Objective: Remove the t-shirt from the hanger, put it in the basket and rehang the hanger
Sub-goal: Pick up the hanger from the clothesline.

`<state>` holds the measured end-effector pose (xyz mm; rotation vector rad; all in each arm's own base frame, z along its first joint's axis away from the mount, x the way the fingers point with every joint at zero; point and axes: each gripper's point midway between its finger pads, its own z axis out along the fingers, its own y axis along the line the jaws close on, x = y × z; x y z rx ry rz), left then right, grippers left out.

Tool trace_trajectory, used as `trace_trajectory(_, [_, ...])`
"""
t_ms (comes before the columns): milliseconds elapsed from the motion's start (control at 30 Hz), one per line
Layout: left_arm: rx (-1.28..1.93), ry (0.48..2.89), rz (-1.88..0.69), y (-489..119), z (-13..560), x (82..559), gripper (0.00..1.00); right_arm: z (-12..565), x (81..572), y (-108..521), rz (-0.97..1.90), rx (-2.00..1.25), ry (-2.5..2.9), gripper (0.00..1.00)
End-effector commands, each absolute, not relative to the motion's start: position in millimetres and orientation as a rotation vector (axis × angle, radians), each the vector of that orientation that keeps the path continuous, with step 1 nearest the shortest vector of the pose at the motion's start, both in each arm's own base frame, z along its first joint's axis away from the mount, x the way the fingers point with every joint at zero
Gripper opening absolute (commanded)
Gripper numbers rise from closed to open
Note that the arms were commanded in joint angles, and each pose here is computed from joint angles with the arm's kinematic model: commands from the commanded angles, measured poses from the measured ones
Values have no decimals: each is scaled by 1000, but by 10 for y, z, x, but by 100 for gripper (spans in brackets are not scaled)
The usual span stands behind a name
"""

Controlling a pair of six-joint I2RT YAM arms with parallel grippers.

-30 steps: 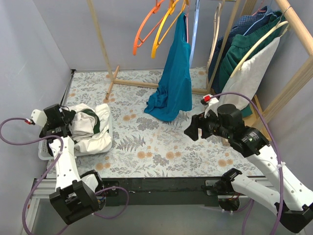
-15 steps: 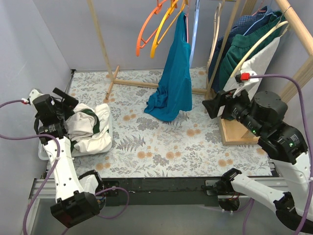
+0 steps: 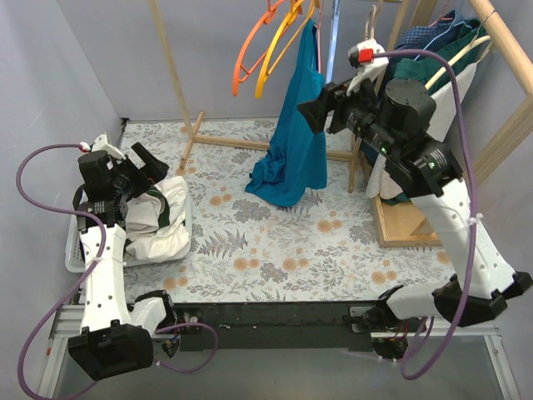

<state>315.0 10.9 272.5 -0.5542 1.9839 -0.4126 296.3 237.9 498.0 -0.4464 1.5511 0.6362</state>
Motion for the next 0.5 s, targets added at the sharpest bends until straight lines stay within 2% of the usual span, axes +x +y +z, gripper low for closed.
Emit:
trace_trajectory(0, [-437,1936,-472,-38,2952,3137,98,5760,3122,2484,689,-370,1326,67])
trace_trajectory(33, [-420,1937,-493,-81,2964,3134,98,5868,3158,2471,690,-342,1307,67])
trace_trajectory(300, [-388,1918,-491,-122,3019,3096,98,5629,3847,2567,611,-230,1399,66])
trace_trajectory(467, [-361,1917,-510,-205,3025,3083,98,5451,4055,2544,616,-159,1451,66])
